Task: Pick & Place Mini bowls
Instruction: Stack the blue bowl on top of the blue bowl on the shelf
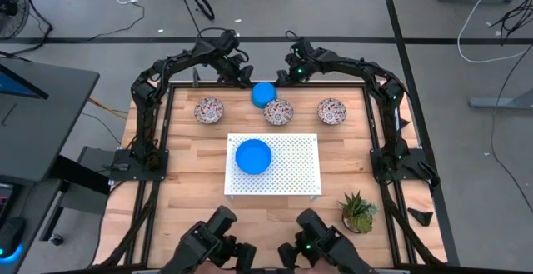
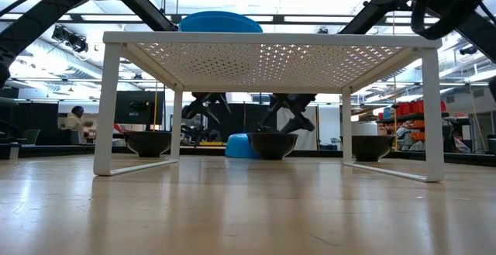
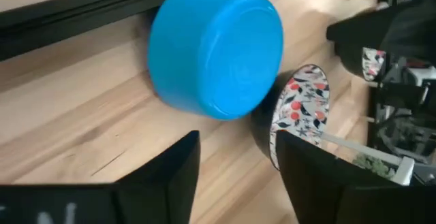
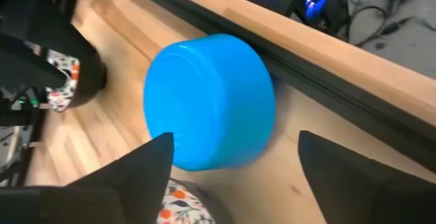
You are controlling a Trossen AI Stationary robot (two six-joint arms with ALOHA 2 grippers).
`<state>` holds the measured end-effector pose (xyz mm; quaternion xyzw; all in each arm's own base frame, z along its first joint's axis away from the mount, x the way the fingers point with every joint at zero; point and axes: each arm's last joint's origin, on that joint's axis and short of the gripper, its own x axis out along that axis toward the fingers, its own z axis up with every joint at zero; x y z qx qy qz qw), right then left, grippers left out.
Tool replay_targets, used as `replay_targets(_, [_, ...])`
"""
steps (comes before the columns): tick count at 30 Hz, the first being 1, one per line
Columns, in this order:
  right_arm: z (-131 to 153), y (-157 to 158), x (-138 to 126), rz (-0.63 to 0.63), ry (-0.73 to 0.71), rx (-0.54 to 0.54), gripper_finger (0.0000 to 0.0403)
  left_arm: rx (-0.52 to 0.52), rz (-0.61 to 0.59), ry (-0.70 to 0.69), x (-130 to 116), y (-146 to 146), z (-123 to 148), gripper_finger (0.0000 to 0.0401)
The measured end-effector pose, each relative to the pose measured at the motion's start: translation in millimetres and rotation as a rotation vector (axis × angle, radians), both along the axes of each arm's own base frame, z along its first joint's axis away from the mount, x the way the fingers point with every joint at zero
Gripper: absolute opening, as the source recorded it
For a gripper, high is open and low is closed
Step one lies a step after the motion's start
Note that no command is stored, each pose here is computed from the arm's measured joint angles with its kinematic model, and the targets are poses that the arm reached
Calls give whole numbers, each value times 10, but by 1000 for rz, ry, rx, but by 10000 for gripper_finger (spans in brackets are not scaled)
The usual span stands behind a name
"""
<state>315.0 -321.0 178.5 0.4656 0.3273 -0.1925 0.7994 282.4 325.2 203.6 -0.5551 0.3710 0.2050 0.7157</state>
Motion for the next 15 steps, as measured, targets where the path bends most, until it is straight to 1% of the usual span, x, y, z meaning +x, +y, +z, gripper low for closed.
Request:
replay_targets(3, [-5, -3, -4, -1, 19, -26, 333, 1, 14, 11, -4, 4, -2, 219])
replay_targets(6, [-4, -1, 11, -12, 33, -54, 343, 4, 31, 32, -10, 6, -7, 230])
replay_targets(10, [-13, 20, 35, -50, 73, -75, 345, -19, 80, 52, -15, 6, -27, 233])
replay_targets(12, [-16, 41, 54, -85, 83, -52, 343, -26, 98, 51, -10, 10, -25, 233])
replay_targets(15, [-16, 85, 98, -82, 82, -45, 343, -40, 115, 51, -4, 8, -24, 233])
